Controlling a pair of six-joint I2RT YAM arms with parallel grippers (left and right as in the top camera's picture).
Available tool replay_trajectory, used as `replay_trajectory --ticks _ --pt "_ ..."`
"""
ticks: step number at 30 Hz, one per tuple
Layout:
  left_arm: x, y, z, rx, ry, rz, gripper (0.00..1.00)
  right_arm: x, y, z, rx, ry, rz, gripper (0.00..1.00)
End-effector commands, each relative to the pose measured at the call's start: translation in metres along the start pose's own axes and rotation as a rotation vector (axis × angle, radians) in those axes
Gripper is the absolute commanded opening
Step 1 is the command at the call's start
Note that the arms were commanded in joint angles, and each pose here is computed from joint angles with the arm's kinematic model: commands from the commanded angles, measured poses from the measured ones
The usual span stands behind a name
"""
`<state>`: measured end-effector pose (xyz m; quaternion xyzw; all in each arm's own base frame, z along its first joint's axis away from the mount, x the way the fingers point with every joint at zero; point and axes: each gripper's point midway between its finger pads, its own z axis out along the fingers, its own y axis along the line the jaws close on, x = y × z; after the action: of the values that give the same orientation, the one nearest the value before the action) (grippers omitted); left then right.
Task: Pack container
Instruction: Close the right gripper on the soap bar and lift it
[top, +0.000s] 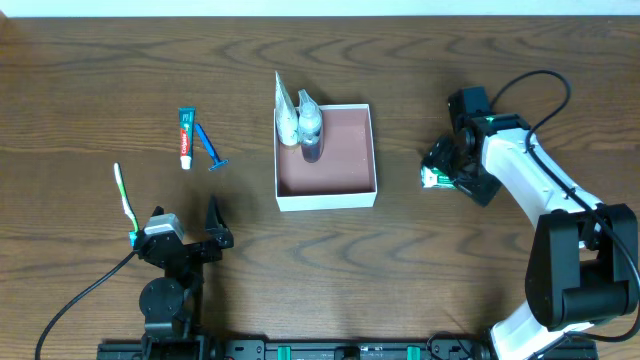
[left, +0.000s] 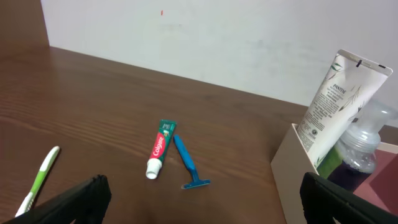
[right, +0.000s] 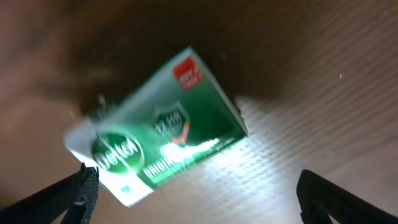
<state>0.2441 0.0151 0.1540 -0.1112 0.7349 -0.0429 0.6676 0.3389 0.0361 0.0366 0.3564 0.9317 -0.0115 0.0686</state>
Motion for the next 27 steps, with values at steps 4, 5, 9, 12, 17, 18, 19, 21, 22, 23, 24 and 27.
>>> replay_trajectory --ticks 4,5,9,12,17,18,19,21,22,23,24,27 --pt "0.018 0.006 0.001 -0.022 0.054 0.017 0.98 -0.017 0.017 0.003 -0.069 -0.072 0.257 0.99" --pt "0.018 0.006 0.001 -0.022 0.054 0.017 0.98 -0.018 0.018 0.002 -0.074 -0.075 0.272 0.99" --pt "0.018 0.006 0.001 -0.022 0.054 0.017 0.98 -0.021 0.021 0.007 -0.08 -0.082 0.287 0.99" --pt "0.018 0.006 0.001 -0.022 0.054 0.017 0.98 -0.018 0.019 0.015 -0.06 -0.069 0.288 0.99" --pt "0.018 0.006 0.001 -0.022 0.054 0.017 0.98 -0.009 0.015 0.037 -0.008 -0.027 0.294 0.95" --pt "0.018 0.006 0.001 -0.022 0.054 0.017 0.98 -0.007 0.014 0.041 0.0 -0.017 0.293 0.92" --pt "0.018 0.006 0.001 -0.022 0.054 0.017 0.98 -0.005 0.014 0.046 0.006 -0.005 0.292 0.9" --pt "0.018 0.006 0.001 -0.022 0.054 0.017 0.98 -0.002 0.013 0.052 0.015 0.013 0.291 0.85" --pt "0.018 0.006 0.001 -0.022 0.053 0.017 0.98 0.0 0.013 0.054 0.018 0.023 0.29 0.83" --pt "0.018 0.006 0.001 -0.022 0.054 0.017 0.98 0.001 0.013 0.056 0.021 0.026 0.29 0.81" --pt "0.018 0.006 0.001 -0.022 0.054 0.017 0.98 0.001 0.013 0.057 0.024 0.028 0.289 0.78" --pt "0.018 0.006 0.001 -0.022 0.054 0.017 0.98 0.002 0.012 0.057 0.027 0.029 0.286 0.7"
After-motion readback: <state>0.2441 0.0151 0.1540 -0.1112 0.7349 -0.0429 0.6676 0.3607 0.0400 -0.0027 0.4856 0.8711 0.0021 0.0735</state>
